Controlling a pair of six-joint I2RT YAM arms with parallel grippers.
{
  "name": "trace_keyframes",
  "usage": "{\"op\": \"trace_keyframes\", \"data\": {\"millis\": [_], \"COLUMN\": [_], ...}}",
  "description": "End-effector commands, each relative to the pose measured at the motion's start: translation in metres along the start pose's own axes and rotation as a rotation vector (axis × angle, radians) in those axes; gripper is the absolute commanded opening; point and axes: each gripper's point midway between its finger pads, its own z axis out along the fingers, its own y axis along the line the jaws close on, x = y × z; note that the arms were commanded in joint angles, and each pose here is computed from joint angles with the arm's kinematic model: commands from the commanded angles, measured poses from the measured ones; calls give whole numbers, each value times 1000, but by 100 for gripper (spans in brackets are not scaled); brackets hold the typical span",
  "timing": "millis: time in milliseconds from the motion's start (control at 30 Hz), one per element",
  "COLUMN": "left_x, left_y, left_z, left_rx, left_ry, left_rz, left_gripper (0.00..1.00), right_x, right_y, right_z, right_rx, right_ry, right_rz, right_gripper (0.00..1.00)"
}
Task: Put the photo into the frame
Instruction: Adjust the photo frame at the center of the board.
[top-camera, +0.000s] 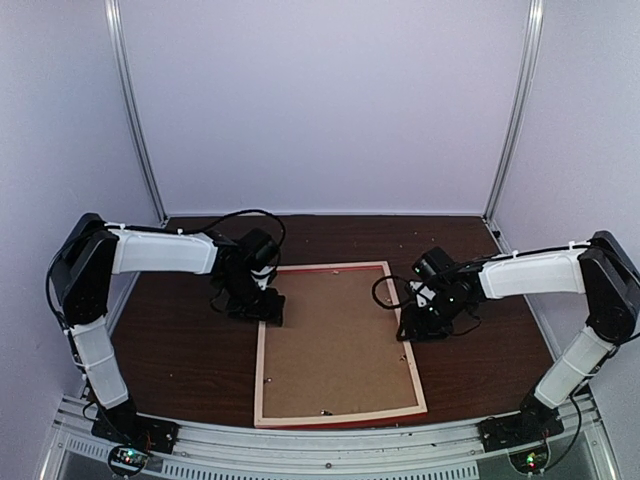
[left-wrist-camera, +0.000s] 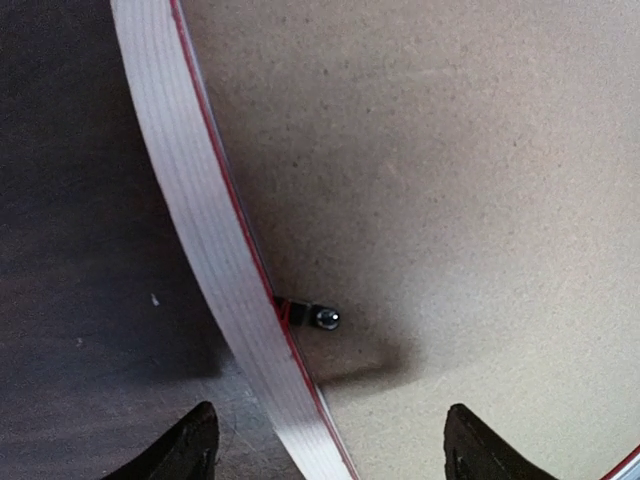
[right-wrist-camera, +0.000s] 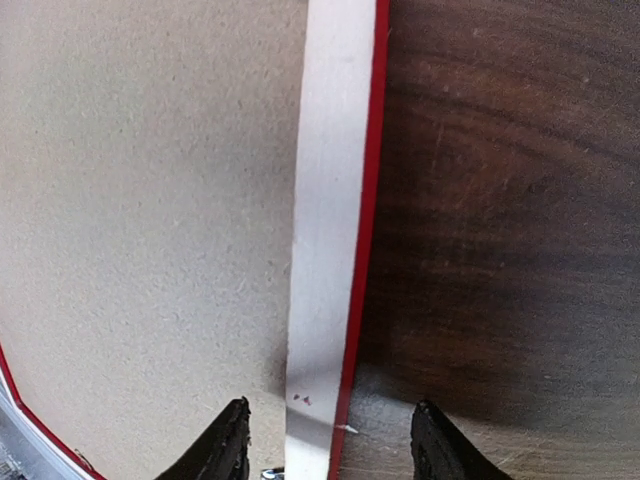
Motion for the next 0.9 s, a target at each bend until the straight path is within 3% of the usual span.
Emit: {"op": "trace_keyframes", "data": {"millis": [0, 100, 400, 633, 867], "left_x": [-26, -27, -41, -58, -90], "left_y": [4, 7, 19, 21, 25], "left_z": [-31, -35, -50, -58, -59], "left_rx": [-43, -53, -91, -113, -54], "left_ry": [-113, -120, -137, -152, -171], "left_rz": [27, 31, 138, 224, 222], "left_gripper": [81, 83, 86, 88, 91], "right_x": [3, 7, 2, -21, -63], "right_y": [4, 1, -16, -30, -29], "right_z": [3, 7, 11, 17, 19], "right_rx": [13, 31, 137, 156, 125], "right_ry": [-24, -13, 19, 57, 85], "right_rz": [4, -4, -82, -152, -246], "right_gripper": [54, 49, 20, 13, 10]}}
